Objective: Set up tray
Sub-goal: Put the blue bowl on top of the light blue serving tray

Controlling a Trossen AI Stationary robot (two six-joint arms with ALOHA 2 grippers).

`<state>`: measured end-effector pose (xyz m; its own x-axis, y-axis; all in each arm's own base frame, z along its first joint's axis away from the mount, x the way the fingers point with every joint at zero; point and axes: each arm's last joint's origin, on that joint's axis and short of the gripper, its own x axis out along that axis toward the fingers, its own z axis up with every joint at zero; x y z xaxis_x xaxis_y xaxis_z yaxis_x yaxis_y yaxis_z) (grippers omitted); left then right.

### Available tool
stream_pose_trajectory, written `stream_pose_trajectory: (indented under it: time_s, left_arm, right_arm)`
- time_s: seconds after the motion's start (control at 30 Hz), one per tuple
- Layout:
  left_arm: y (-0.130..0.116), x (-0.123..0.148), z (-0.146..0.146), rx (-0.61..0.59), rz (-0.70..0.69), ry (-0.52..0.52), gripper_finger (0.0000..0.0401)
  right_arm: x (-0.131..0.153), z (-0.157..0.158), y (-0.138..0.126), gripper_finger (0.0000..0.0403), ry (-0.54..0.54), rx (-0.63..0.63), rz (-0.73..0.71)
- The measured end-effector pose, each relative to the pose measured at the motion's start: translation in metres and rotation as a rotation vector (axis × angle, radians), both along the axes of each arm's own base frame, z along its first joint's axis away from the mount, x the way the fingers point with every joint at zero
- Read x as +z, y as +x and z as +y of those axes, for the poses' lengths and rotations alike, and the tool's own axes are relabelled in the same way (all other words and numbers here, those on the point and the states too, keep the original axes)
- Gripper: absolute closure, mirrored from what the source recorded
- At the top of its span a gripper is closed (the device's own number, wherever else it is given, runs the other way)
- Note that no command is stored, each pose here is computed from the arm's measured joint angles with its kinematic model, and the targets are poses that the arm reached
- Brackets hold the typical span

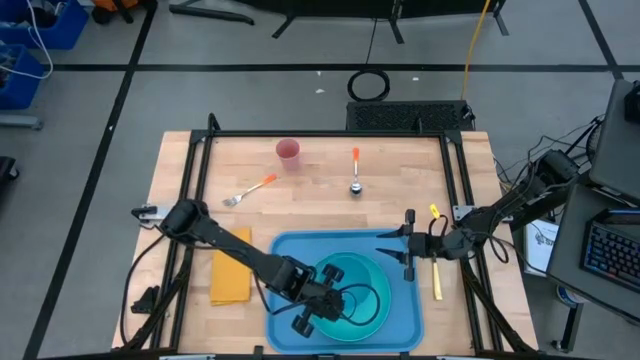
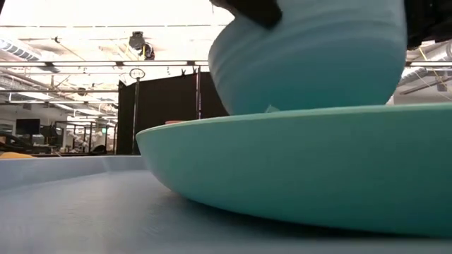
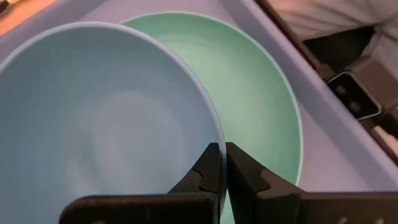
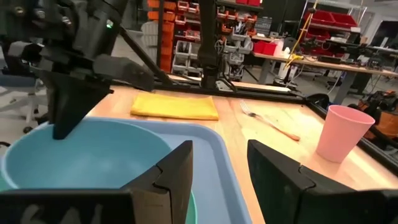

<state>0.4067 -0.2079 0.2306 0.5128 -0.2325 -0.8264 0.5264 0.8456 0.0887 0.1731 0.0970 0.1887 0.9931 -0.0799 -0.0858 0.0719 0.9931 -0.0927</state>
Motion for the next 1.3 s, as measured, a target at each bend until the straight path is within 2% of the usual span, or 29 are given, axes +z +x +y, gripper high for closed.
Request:
stream_pose_trajectory:
  time_s: [0.17, 0.4, 0.6, 1.3]
  left_arm:
    - [-0.001, 0.0, -0.009, -0.017, -0.019, -0.029, 0.0393]
    - [0.003, -0.016, -0.023, -0.041, -0.02, -0.062, 0.0393]
    - [0.004, -0.022, -0.019, -0.007, 0.007, -0.048, 0.0393]
    - [0.005, -0.025, -0.009, 0.017, 0.074, -0.052, 0.0393]
  right_arm:
    - [-0.003, -0.001, -0.001, 0.0261, 0.026, 0.0, 0.007]
    - [-0.003, 0.0, -0.002, 0.0261, 0.044, 0.008, 0.007]
    - [-0.003, 0.002, -0.001, 0.0261, 0.053, 0.077, 0.01]
    - [-0.003, 0.002, -0.001, 0.0261, 0.043, 0.076, 0.011]
